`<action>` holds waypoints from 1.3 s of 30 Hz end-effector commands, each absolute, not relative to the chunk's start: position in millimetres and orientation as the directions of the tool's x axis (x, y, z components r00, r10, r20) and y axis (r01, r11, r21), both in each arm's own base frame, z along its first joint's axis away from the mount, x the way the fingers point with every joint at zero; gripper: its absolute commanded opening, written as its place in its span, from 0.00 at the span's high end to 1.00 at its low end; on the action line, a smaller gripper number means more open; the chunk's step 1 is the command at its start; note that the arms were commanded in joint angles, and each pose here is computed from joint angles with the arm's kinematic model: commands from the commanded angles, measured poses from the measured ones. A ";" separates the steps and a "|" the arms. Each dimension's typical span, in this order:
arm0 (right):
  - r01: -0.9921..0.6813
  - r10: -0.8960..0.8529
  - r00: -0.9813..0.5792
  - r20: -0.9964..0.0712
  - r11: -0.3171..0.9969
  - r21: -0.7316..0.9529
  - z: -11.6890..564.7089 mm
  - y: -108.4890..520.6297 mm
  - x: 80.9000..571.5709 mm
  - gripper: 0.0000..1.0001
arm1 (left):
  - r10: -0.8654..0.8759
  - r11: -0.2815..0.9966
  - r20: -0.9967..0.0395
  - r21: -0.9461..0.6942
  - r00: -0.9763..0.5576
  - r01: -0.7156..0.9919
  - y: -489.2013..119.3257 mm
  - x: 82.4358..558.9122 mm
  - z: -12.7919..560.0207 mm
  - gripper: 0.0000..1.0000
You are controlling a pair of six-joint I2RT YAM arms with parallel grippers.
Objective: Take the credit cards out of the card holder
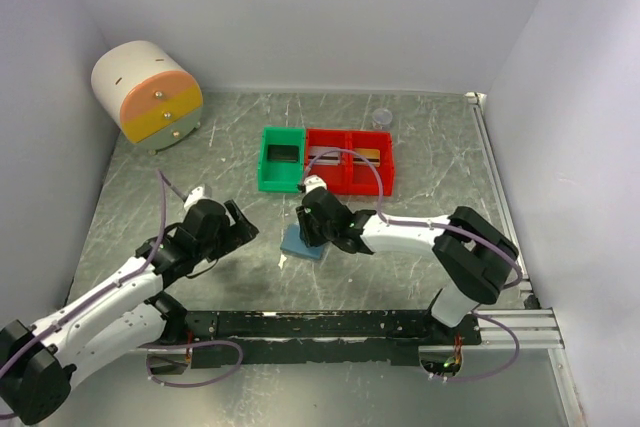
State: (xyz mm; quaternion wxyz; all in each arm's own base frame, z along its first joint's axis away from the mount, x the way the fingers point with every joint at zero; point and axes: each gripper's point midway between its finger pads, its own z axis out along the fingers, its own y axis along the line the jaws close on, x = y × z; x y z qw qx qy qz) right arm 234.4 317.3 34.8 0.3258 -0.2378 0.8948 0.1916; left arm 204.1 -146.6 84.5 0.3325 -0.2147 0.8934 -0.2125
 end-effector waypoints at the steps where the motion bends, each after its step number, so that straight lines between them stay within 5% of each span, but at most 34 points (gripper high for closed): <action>1: -0.411 -0.179 -0.783 -0.595 0.868 0.280 30.8 303.7 215.2 0.77 | -0.496 0.801 -0.487 -0.576 -0.719 -0.163 -167.9 207.4 91.7 0.04; 11: -0.542 -0.316 -0.703 -0.638 0.818 0.192 61.4 302.8 219.5 0.55 | -0.461 0.798 -0.454 -0.588 -0.762 -0.132 -182.2 206.7 85.5 0.04; 22: -0.686 -0.526 -0.630 -0.572 0.722 0.092 28.0 309.2 215.5 0.53 | -0.491 0.787 -0.452 -0.596 -0.744 -0.157 -178.3 206.8 86.5 0.04; 26: -0.648 -0.561 -0.665 -0.493 0.761 0.007 1.3 291.4 214.2 0.61 | -0.492 0.790 -0.452 -0.592 -0.744 -0.162 -175.5 204.5 86.9 0.04; 39: -0.448 -0.335 -0.774 -0.538 0.889 0.090 5.7 283.3 212.9 0.87 | -0.431 0.695 -0.304 -0.712 -0.849 -0.098 -214.8 183.9 68.6 0.04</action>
